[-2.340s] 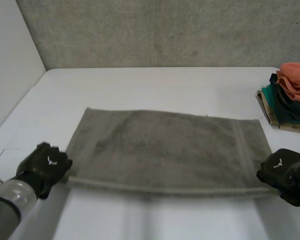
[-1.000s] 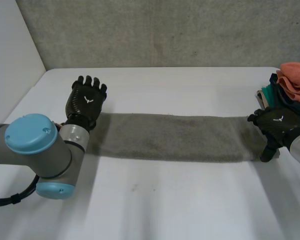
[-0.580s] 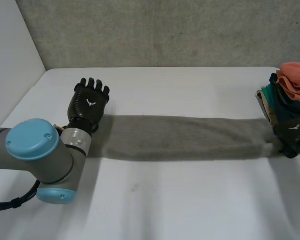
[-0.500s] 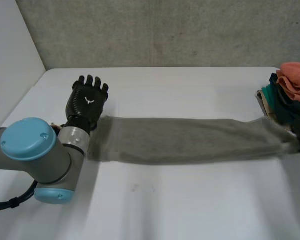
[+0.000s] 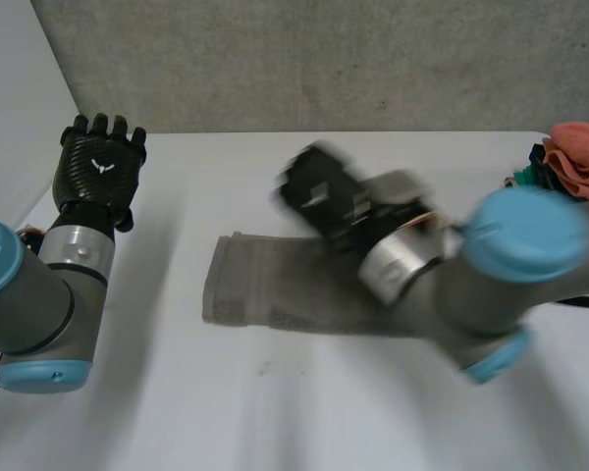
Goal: Fold the laundry.
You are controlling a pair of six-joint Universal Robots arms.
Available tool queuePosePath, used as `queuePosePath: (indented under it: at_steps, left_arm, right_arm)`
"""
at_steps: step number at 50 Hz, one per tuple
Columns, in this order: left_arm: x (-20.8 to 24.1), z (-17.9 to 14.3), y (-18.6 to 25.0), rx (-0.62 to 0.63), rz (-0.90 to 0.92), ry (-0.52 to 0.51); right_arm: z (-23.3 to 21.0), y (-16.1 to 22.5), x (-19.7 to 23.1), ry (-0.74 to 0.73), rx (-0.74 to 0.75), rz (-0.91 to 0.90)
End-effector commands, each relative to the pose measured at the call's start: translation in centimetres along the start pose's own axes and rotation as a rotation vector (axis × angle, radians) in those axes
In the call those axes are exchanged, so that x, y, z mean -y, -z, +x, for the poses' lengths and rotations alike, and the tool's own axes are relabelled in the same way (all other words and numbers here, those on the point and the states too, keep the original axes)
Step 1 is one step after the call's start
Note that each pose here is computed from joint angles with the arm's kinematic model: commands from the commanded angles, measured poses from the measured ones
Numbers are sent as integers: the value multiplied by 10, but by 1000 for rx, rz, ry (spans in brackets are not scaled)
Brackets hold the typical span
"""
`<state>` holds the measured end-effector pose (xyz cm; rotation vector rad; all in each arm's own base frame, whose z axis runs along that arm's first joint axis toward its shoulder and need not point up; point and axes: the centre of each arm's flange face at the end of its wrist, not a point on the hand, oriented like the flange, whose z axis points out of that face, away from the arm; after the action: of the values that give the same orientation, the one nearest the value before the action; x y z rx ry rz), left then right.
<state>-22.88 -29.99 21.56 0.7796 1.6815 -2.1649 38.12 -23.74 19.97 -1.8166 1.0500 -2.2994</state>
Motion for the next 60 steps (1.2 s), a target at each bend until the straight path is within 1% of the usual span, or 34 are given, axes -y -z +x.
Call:
queuePosePath:
  at_steps: [1, 3, 5, 7, 8, 10, 11, 12, 13, 15, 16, 17, 19, 20, 21, 25, 29, 39, 42, 44, 47, 49, 52, 54, 55, 57, 58, 59, 60]
  left_arm:
    - [-11, 7, 9, -33, -36, 22]
    - [-11, 10, 10, -41, -36, 22]
    - [-10, 10, 10, -43, -33, 23]
    - [-9, 10, 9, -42, -28, 23]
    - [-7, 10, 8, -42, -19, 23]
    - [-3, 9, 5, -37, -5, 24]
    - [2, 10, 4, -38, 12, 27]
    - [4, 10, 3, -38, 22, 28]
    - [9, 11, 3, -42, 35, 32]
    - [20, 19, 4, -62, 68, 39]
    - [24, 21, 5, -68, 80, 42]
    - [29, 28, 7, -87, 95, 50]
    - [32, 37, 8, -111, 102, 56]
    - [32, 41, 8, -122, 104, 58]
    - [35, 51, 9, -145, 113, 63]
    - [37, 73, 11, -195, 124, 67]
    - [37, 86, 13, -223, 129, 69]
    - [41, 98, 23, -259, 137, 73]
    - [41, 98, 24, -261, 135, 71]
    - [41, 98, 24, -261, 135, 71]
    - [42, 97, 26, -260, 136, 72]
    - [43, 96, 26, -258, 139, 72]
    - [42, 94, 26, -256, 135, 71]
    - [43, 92, 26, -250, 137, 72]
    - [45, 89, 27, -245, 139, 73]
    - [44, 88, 27, -244, 136, 73]
    - [44, 88, 28, -244, 136, 73]
    - [43, 87, 28, -242, 133, 73]
    - [42, 85, 28, -240, 128, 71]
  right_arm:
    - [-98, -17, 6, -72, 199, 83]
    - [-97, -16, 4, -79, 194, 69]
    - [-87, -16, 5, -95, 163, 46]
    - [-82, -15, 1, -140, 144, 16]
    - [-68, -15, -3, -212, 103, -21]
    - [-51, -13, -8, -308, 51, -58]
    - [-31, -9, -7, -392, -5, -78]
    - [-20, -7, -5, -436, -37, -85]
    - [-1, 1, 1, -513, -87, -92]
    - [14, 10, 7, -602, -123, -103]
    - [18, 14, 6, -634, -134, -116]
    - [26, 24, -3, -697, -155, -168]
    - [26, 33, -16, -745, -150, -236]
    - [25, 43, -28, -774, -143, -309]
    - [24, 48, -34, -785, -138, -348]
    - [16, 70, -58, -824, -97, -506]
    - [6, 80, -75, -829, -78, -578]
    - [-22, 83, -101, -830, -26, -651]
    - [-24, 84, -104, -826, -30, -650]
    - [-17, 87, -110, -819, -58, -663]
    - [-12, 99, -119, -810, -83, -699]
    - [-1, 103, -113, -779, -100, -692]
    - [38, 119, -105, -650, -169, -687]
    - [47, 127, -109, -592, -180, -711]
    - [54, 132, -111, -531, -176, -729]
    - [59, 134, -111, -457, -160, -739]
    - [60, 134, -110, -427, -147, -736]
    - [62, 133, -110, -356, -125, -726]
    - [63, 131, -109, -328, -119, -720]
